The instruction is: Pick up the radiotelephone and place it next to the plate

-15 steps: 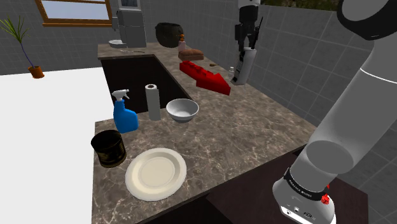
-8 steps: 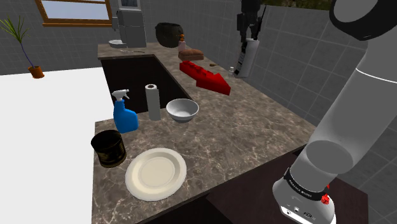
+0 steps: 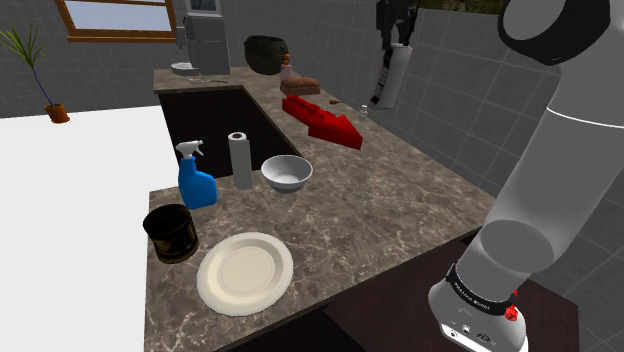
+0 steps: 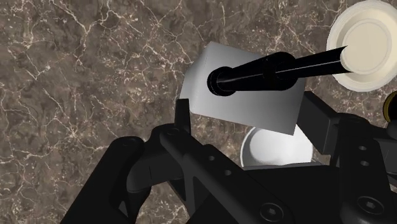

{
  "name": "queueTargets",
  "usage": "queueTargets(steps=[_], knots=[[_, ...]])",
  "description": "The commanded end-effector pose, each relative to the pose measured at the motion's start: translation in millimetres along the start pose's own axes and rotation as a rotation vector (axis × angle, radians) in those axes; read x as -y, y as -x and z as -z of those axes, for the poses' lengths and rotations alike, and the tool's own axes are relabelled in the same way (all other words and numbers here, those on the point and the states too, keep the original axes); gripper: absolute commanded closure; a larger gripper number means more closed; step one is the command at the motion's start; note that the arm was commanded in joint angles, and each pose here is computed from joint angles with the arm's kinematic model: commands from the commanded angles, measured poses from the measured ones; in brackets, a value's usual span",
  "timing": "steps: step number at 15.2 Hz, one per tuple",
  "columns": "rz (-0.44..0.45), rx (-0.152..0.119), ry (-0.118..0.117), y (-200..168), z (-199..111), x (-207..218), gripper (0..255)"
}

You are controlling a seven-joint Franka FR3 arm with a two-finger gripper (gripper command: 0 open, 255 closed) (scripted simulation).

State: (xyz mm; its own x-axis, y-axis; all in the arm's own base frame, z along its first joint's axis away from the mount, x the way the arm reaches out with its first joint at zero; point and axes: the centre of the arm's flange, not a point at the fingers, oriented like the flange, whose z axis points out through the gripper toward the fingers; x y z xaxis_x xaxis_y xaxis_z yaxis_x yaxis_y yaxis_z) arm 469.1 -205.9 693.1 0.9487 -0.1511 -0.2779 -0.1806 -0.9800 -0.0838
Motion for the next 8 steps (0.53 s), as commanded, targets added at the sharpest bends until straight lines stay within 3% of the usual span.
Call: queueTargets(steps=[1, 3, 8], knots=[[0.0, 0.0, 0.0, 2.6, 10.4, 1.1, 255], [0.0, 0.0, 0.0, 4.2, 16.0, 1.6, 255], [0.0, 0.0, 0.0, -19.4, -21.6, 50.5, 255]])
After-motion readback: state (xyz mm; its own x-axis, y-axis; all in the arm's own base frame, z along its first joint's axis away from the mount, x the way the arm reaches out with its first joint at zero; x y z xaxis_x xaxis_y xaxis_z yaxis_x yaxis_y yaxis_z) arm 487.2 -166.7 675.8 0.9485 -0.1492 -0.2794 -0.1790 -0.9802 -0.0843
